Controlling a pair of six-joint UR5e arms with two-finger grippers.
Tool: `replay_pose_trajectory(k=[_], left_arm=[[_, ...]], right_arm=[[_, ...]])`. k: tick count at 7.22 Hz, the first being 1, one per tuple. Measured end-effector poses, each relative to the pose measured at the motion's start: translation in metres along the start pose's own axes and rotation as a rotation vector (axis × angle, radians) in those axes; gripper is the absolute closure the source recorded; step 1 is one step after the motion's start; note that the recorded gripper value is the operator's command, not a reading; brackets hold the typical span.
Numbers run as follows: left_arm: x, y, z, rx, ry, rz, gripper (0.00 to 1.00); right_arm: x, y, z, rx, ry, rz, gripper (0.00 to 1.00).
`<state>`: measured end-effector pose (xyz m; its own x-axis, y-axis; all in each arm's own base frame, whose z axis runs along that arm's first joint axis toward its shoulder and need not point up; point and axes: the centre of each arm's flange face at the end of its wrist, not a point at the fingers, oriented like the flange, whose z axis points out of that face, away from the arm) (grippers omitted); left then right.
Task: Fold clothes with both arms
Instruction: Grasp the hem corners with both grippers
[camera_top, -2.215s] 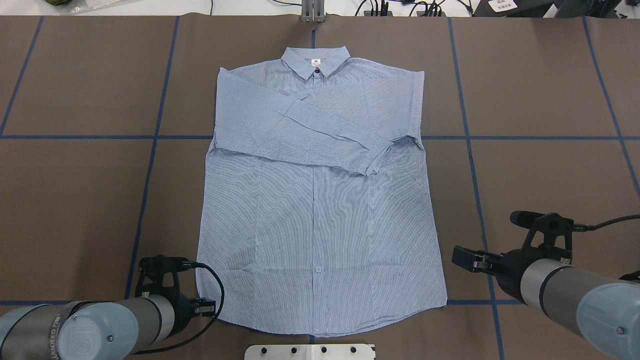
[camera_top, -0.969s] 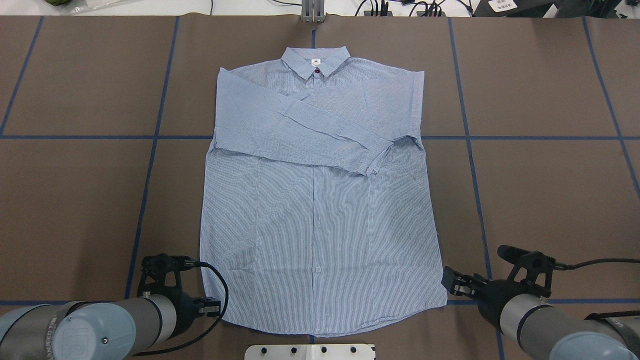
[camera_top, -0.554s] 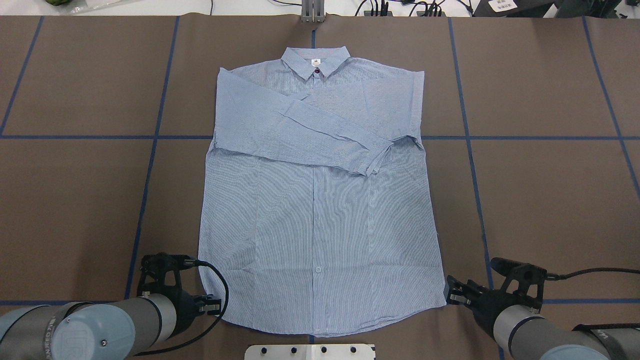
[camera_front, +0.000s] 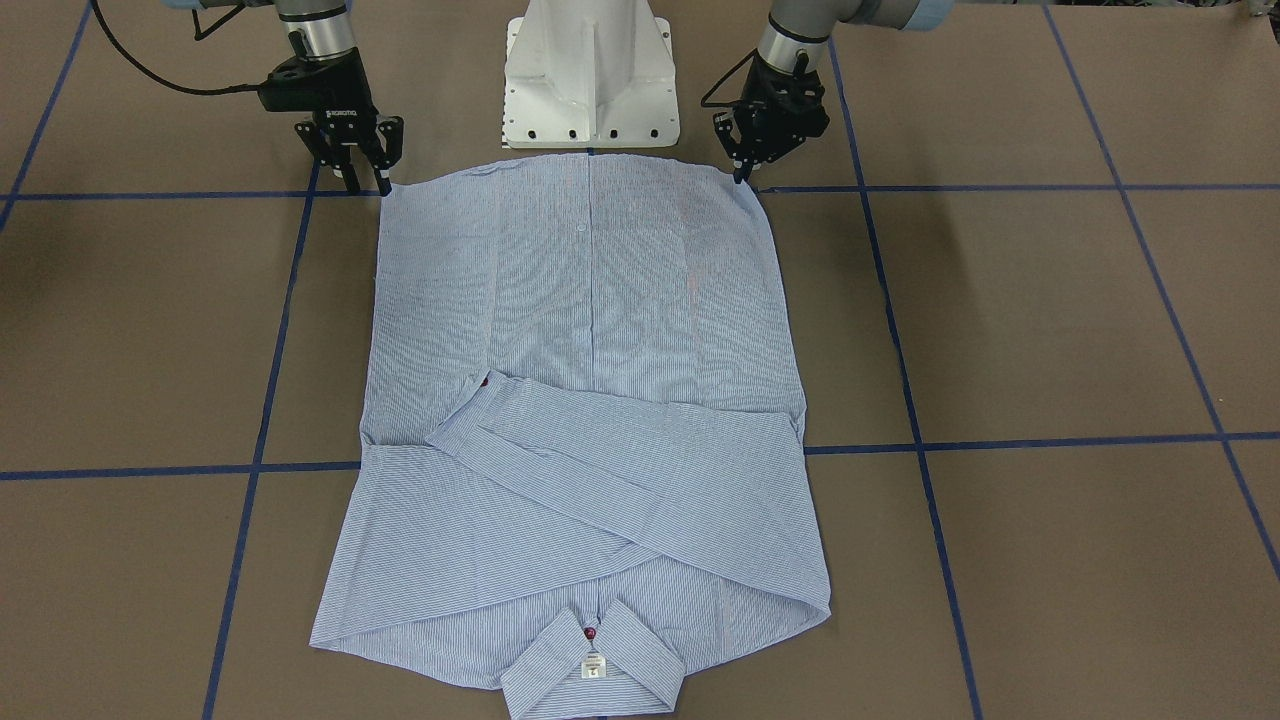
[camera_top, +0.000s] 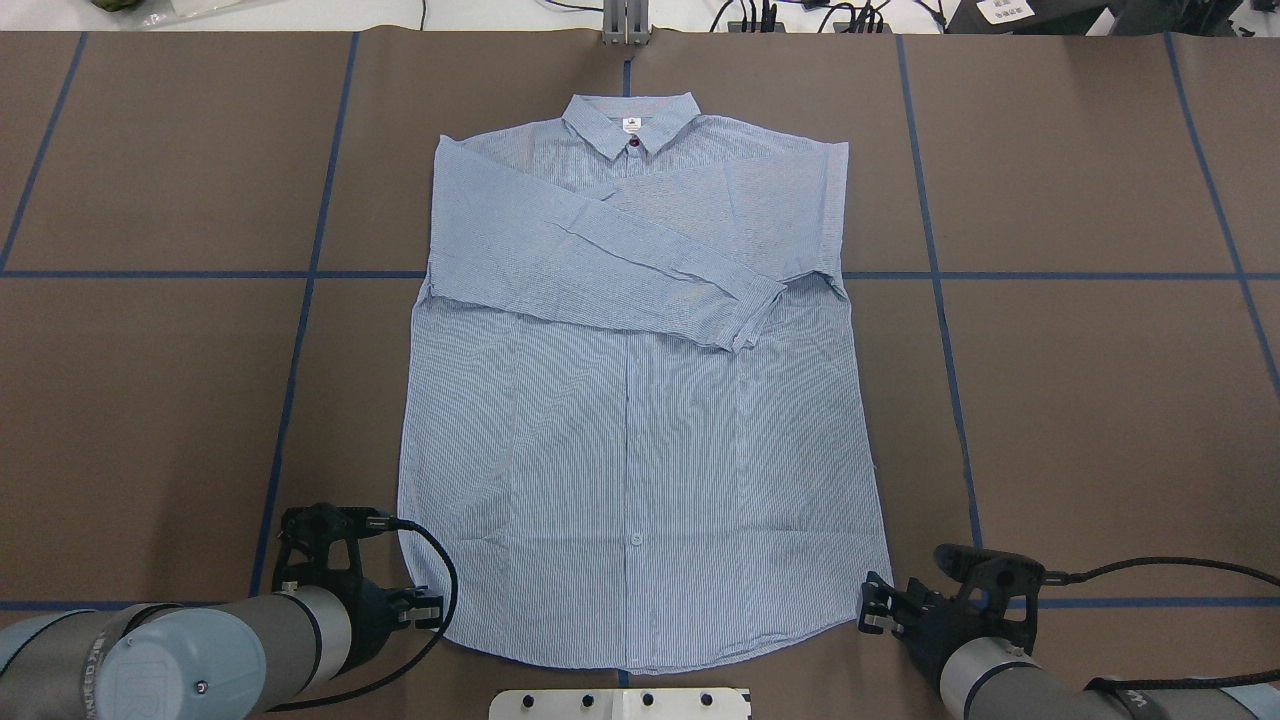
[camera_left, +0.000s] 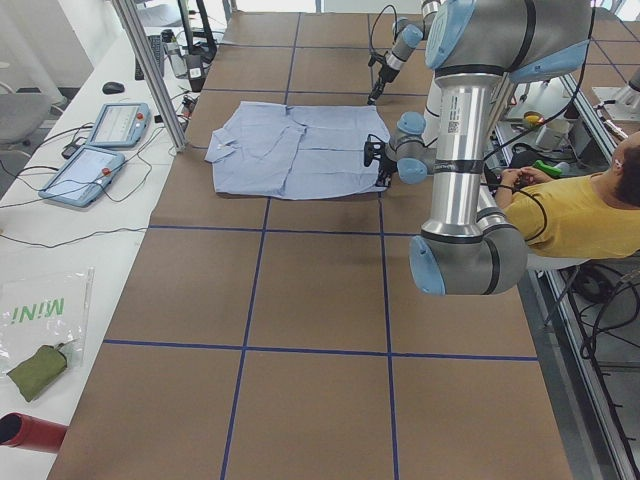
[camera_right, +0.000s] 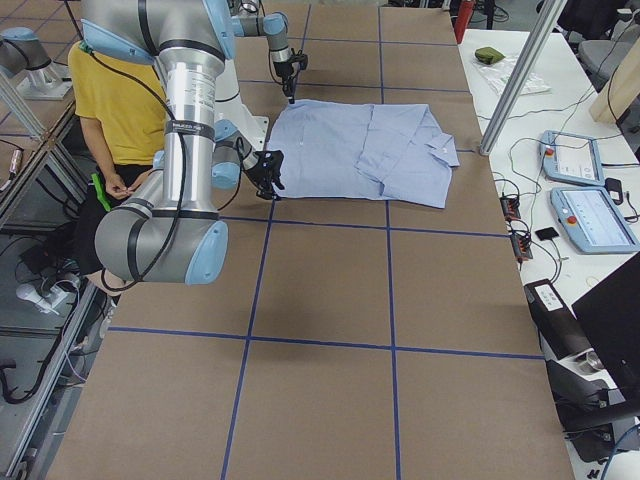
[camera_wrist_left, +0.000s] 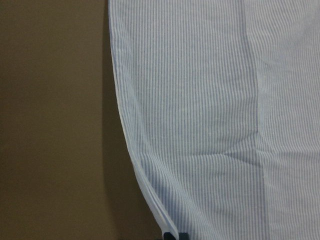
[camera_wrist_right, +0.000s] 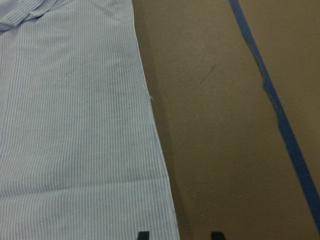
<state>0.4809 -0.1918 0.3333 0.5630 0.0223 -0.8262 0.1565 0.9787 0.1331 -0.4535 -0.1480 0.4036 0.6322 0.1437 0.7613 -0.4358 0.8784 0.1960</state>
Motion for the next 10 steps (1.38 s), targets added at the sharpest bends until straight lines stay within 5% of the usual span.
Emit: replay_pose_trajectory(k=[2,6,8,10], left_arm=[[0.000,0.000,0.000,0.000,0.000,0.000,1.00],[-0.001,-0.001,0.000,0.002,-0.002,0.000,1.00],[-0.001,-0.001,0.000,0.003,-0.002,-0.001,1.00],[-0.001,-0.001,0.000,0.004,-0.002,0.001,1.00]], right_arm=[[-0.005,0.006,0.004,0.009,0.037,-0.027,0.49],[0.000,0.015,0.009,0.010,0.054,-0.049,0.65],[-0.002,0.018,0.009,0.006,0.050,-0.052,1.00],[-0.006,0.019,0.007,0.003,0.042,-0.048,1.00]])
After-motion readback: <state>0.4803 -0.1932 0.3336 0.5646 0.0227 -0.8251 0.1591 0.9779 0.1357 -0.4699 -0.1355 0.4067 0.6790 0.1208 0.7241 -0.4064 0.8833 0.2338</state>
